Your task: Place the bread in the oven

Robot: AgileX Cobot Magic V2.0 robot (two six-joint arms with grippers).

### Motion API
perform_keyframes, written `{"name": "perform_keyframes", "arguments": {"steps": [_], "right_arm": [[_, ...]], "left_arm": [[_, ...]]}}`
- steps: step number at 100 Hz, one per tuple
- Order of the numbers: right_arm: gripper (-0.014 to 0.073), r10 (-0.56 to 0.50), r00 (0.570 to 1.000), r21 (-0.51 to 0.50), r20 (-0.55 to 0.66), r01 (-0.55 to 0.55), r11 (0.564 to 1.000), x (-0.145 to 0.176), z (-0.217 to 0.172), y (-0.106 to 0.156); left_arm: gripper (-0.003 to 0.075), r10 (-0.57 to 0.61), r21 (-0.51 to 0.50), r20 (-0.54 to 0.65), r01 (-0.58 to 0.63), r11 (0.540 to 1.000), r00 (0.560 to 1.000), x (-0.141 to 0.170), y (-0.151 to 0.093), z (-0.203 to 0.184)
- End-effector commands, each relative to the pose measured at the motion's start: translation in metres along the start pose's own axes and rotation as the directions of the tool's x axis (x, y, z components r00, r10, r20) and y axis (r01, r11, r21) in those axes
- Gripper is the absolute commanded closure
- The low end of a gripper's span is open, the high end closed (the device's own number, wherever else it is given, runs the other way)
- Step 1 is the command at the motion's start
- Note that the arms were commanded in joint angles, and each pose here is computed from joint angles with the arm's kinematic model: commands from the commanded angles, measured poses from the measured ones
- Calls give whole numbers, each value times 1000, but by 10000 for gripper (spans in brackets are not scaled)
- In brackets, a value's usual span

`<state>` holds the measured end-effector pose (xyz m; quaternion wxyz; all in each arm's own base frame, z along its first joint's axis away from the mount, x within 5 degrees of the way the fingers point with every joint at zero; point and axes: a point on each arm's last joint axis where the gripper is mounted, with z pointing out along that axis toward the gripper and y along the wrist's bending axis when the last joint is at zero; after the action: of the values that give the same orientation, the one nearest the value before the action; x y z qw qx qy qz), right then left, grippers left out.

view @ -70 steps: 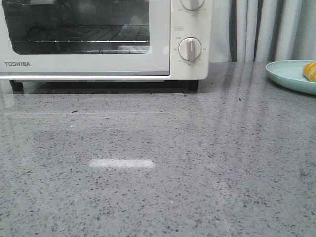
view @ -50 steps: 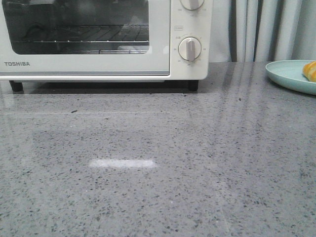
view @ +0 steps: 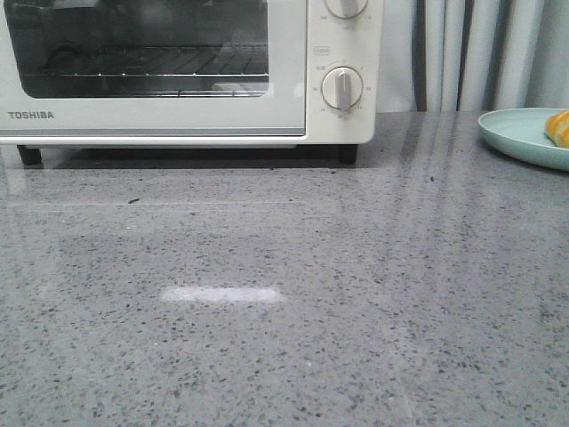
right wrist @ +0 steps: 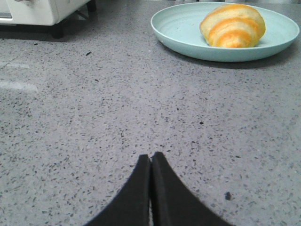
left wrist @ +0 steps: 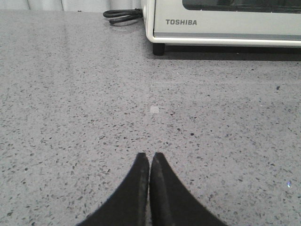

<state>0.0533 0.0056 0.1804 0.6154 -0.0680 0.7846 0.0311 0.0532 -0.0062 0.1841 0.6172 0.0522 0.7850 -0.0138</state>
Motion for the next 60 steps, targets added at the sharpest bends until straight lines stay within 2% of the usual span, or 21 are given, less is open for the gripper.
{"name": "perform_keyframes", "arguments": {"steps": [1, 18, 37, 48, 60], "right_arm": [[664, -41, 998, 9, 36, 41, 999, 1, 0, -1], [664, -59, 997, 12, 58, 59, 998, -1, 0, -1], [664, -68, 969, -5, 238, 71, 997, -18, -3, 2], [664, 23, 905, -54, 425, 0, 999, -35, -9, 4], [664, 106, 826, -94, 553, -65, 993, -47, -16, 4]], "left_arm": [[741, -11, -13, 75, 12, 1000, 997, 1, 1, 0], [741, -11, -13, 75, 12, 1000, 997, 1, 1, 0], [741, -11, -13, 75, 12, 1000, 997, 1, 1, 0], [741, 0, -18, 81, 1, 1000, 997, 0, 1, 0], [741, 71, -51, 137, -64, 997, 988, -5, 3, 0]]}}
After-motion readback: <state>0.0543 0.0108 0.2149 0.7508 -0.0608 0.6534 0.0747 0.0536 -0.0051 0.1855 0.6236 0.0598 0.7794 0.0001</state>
